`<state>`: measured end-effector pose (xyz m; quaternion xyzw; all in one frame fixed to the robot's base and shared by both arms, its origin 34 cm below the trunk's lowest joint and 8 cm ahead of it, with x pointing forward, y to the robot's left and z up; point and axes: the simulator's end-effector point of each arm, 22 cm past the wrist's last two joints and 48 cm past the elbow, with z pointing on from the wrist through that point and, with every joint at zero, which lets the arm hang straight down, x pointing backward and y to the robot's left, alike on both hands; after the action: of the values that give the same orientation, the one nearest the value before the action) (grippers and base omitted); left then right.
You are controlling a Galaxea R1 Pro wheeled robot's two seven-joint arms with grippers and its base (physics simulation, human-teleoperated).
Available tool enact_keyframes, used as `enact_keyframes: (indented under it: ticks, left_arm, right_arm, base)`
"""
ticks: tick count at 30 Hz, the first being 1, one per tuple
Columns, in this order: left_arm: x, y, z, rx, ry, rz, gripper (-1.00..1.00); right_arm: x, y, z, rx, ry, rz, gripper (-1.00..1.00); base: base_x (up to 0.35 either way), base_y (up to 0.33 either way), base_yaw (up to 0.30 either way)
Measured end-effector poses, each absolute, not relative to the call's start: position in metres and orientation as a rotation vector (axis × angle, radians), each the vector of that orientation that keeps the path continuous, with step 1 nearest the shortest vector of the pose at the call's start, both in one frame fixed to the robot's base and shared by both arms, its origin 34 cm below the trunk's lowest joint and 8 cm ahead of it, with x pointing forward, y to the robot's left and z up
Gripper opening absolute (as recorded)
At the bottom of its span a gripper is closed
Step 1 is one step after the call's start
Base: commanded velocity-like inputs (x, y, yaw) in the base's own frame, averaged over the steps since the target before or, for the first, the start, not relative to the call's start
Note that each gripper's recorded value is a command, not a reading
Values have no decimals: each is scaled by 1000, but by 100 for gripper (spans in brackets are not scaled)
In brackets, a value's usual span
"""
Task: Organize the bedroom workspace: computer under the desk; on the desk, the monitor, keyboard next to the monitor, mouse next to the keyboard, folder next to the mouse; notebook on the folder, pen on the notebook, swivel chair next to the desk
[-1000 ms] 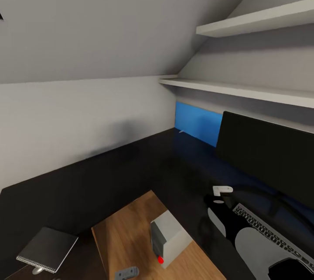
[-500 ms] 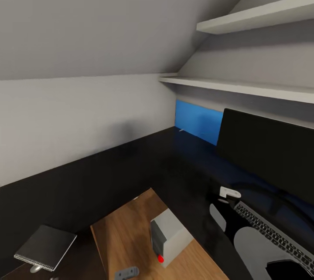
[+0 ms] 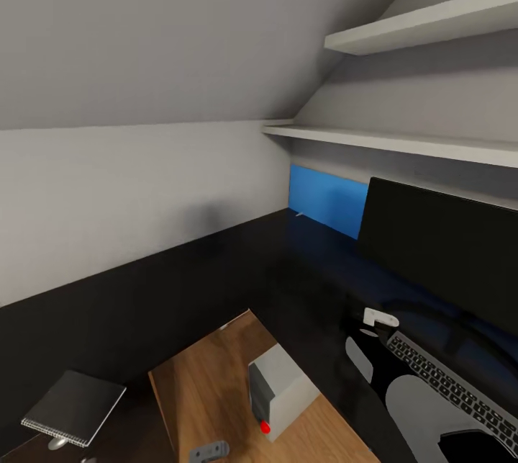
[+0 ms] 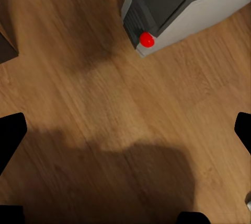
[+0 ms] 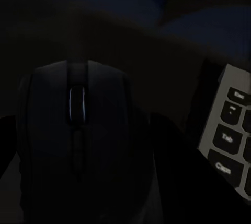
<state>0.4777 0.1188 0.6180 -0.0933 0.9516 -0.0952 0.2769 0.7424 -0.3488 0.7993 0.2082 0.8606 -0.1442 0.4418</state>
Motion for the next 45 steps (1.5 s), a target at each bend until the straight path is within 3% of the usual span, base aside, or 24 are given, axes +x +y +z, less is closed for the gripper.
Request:
enact_keyframes:
  ticks: [45]
  left_arm:
    - [479,122,599,-251,2552,-252,100]
  right_arm:
    - [738,-360,781,545,2126,-406,-100]
  base:
    - [34,0,0]
